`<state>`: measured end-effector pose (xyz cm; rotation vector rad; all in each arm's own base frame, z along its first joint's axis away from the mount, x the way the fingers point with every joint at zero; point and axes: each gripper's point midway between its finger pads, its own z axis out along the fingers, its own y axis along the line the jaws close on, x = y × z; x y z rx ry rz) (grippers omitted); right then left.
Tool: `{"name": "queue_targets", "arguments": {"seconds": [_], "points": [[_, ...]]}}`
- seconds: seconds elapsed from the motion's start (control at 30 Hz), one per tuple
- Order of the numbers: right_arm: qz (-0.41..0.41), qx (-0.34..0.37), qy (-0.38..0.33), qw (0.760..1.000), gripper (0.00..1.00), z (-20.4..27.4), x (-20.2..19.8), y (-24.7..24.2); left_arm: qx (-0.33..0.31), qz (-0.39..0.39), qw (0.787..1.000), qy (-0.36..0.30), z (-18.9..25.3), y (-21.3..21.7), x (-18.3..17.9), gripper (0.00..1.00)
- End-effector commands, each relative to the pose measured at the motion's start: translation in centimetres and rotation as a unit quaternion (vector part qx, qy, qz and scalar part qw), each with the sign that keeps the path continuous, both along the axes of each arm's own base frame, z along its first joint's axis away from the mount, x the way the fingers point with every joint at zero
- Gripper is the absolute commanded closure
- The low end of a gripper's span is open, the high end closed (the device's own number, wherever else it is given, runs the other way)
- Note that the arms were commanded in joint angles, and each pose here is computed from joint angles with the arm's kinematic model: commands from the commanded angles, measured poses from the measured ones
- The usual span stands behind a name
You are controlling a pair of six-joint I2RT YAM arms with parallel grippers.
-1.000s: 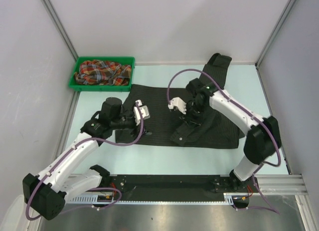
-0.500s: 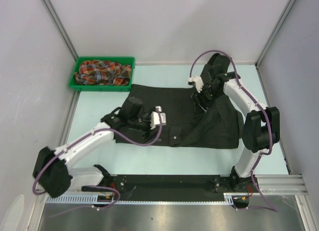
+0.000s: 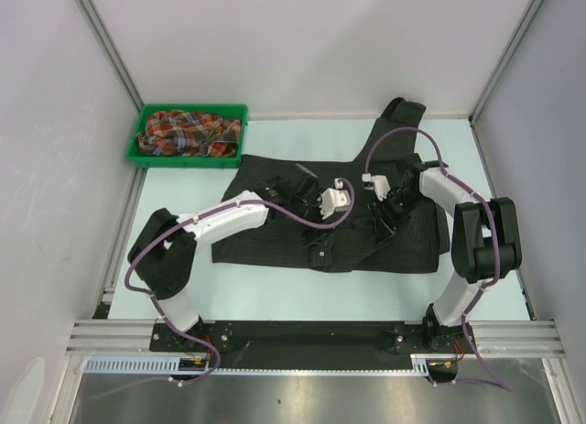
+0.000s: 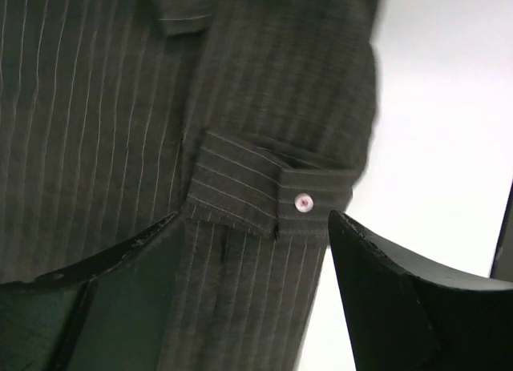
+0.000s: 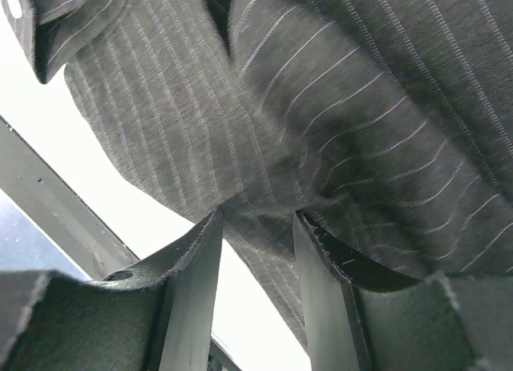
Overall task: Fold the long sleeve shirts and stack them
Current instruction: Fold the shirt
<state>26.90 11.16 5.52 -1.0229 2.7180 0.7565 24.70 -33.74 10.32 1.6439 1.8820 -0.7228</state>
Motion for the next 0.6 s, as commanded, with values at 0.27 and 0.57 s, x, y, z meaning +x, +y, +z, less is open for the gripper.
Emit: {"name": "queue_targets", "arguments": {"seconds": [0.27, 0.57], "points": [[-0.044, 0.036, -0.016, 0.998, 0.54, 0.3, 0.0, 0.2, 0.037, 0.264, 0.964, 0.002, -3.5, -1.6, 3.2, 0.22], [-0.056, 0.046, -0.032, 0.997, 0.48, 1.7, 1.3, 0.2, 0.065, 0.274, 0.96, 0.005, -4.7, -0.7, 2.4, 0.51]]}}
